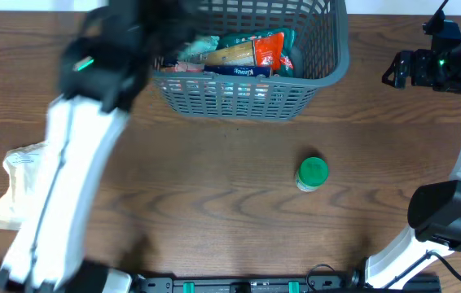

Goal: Pack container
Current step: 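Lift the mint-green pouch and drop it into the basket, then move the left gripper down and grasp the white wrapped pouch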

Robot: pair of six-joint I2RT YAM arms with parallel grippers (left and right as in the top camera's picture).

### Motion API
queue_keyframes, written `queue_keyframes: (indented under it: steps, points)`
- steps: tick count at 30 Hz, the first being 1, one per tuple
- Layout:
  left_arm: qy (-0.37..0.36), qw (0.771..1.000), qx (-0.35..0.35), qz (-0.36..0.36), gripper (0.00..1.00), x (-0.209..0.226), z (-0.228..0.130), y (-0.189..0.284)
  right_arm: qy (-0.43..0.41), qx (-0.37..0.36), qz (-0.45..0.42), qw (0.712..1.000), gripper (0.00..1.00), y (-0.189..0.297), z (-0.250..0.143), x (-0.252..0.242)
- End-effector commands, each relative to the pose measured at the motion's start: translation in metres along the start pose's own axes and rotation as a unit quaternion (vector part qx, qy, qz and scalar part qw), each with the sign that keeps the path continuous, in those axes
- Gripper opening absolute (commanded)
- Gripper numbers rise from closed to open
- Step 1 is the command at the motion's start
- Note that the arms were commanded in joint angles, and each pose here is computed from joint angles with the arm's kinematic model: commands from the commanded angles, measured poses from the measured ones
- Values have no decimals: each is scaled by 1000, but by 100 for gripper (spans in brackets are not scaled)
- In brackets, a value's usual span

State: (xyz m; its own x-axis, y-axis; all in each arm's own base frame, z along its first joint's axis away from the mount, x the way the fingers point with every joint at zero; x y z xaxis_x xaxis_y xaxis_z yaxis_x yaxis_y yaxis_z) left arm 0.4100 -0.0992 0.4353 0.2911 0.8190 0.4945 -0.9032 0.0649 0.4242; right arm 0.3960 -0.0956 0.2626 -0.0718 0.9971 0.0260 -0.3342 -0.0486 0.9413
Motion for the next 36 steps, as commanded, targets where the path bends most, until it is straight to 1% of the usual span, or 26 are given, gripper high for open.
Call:
queue_keyframes:
  steps: [1, 4, 8, 9, 14, 16, 19, 21, 23, 28, 33, 36]
  points:
    - [132, 985, 43, 99, 99, 55, -31, 36, 8, -5, 1, 1000, 99, 2, 1, 0]
    - [175, 968, 122, 131, 99, 83, -83, 61, 14, -5, 1, 1000, 99, 2, 1, 0]
    - [216, 935, 240, 147, 99, 108, -156, 73, 13, -6, 0, 1000, 99, 2, 1, 0]
    - [229, 928, 257, 146, 99, 113, -170, 73, 13, -6, 0, 1000, 99, 3, 1, 0]
    - [321, 895, 289, 108, 99, 127, -234, 65, 13, -6, 0, 1000, 99, 2, 1, 0]
    - [357, 876, 305, 109, 99, 129, -264, 61, 14, -6, 0, 1000, 99, 2, 1, 0]
    - [384, 852, 339, 111, 99, 123, -311, 54, 13, -10, -1, 1000, 99, 3, 3, -1]
    - [392, 841, 355, 110, 98, 116, -337, 48, 14, -12, -2, 1000, 99, 3, 4, -1]
    - [395, 836, 367, 102, 99, 106, -359, 41, 14, -14, -3, 1000, 99, 3, 4, -2]
    - [372, 841, 383, 85, 99, 81, -403, 21, 14, -16, -4, 1000, 99, 3, 5, -2]
    - [338, 853, 392, 66, 99, 60, -431, 10, 14, -13, -12, 1000, 99, 3, 5, -4]
    - [344, 849, 394, 72, 99, 59, -441, 12, 13, -13, -13, 1000, 99, 3, 5, -4]
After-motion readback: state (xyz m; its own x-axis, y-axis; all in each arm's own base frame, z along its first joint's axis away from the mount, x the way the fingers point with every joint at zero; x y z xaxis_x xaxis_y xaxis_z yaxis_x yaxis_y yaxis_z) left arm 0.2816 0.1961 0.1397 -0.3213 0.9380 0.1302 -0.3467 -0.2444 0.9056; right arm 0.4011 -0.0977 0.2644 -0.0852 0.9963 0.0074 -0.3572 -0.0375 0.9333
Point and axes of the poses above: each gripper's point midway between its finger pads, its own y axis back along the fingers, its own x axis along the line the jaws close on, z = x × y, the point moved 3 cm from there along y, back along the fingers, and after that the axes turned 9 degrees about y, right-handed, at the moved point
